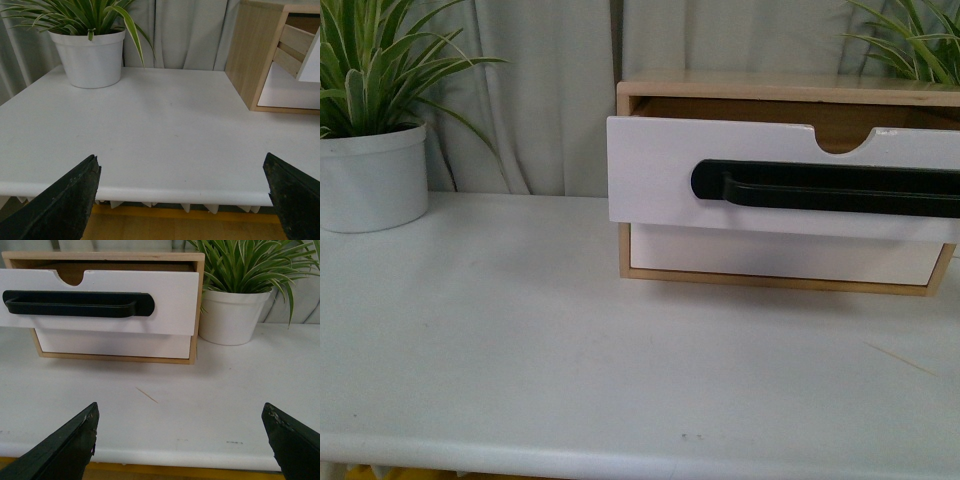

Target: Close drawer sideways

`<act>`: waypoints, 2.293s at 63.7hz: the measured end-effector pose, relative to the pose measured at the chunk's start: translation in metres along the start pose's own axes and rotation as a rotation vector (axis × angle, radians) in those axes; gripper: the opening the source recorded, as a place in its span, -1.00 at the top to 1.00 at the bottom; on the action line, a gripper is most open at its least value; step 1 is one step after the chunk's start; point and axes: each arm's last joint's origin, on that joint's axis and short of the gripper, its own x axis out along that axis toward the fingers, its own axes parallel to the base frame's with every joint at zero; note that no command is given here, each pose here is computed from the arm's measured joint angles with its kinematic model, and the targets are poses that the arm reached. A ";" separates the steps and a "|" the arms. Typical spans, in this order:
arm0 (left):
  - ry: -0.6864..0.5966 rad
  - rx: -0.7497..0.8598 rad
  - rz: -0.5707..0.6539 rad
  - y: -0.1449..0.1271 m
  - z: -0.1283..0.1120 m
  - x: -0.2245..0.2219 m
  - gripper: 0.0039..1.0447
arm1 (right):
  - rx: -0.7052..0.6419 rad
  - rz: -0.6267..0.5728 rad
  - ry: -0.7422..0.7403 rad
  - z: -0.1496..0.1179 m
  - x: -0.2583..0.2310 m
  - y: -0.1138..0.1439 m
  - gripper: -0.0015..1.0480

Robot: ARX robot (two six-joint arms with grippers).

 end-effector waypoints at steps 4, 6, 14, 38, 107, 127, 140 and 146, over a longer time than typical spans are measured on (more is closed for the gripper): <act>0.000 0.000 0.000 0.000 0.000 0.000 -0.89 | 0.000 0.000 0.000 0.000 0.000 0.000 -0.83; 0.000 0.000 0.000 0.000 0.000 0.000 -0.89 | 0.000 0.000 0.000 0.000 0.000 0.000 -0.83; 0.000 0.000 0.000 0.000 0.000 0.000 -0.89 | 0.000 0.000 0.000 0.000 0.000 0.000 -0.83; 0.164 -0.316 0.301 -0.037 0.017 0.028 -0.89 | 0.062 0.266 0.362 0.024 0.021 -0.001 -0.83; 0.322 -0.770 -0.260 -0.191 0.060 0.169 -0.89 | -0.683 0.280 0.205 0.051 0.154 0.001 -0.83; 0.353 -0.774 -0.293 -0.203 0.054 0.202 -0.89 | -0.666 0.289 0.232 0.044 0.189 0.003 -0.83; 0.361 -0.784 -0.326 -0.216 0.056 0.235 -0.89 | -0.661 0.274 0.227 0.046 0.225 0.005 -0.83; 0.375 -0.783 -0.334 -0.224 0.054 0.254 -0.89 | -0.660 0.258 0.226 0.048 0.243 0.005 -0.83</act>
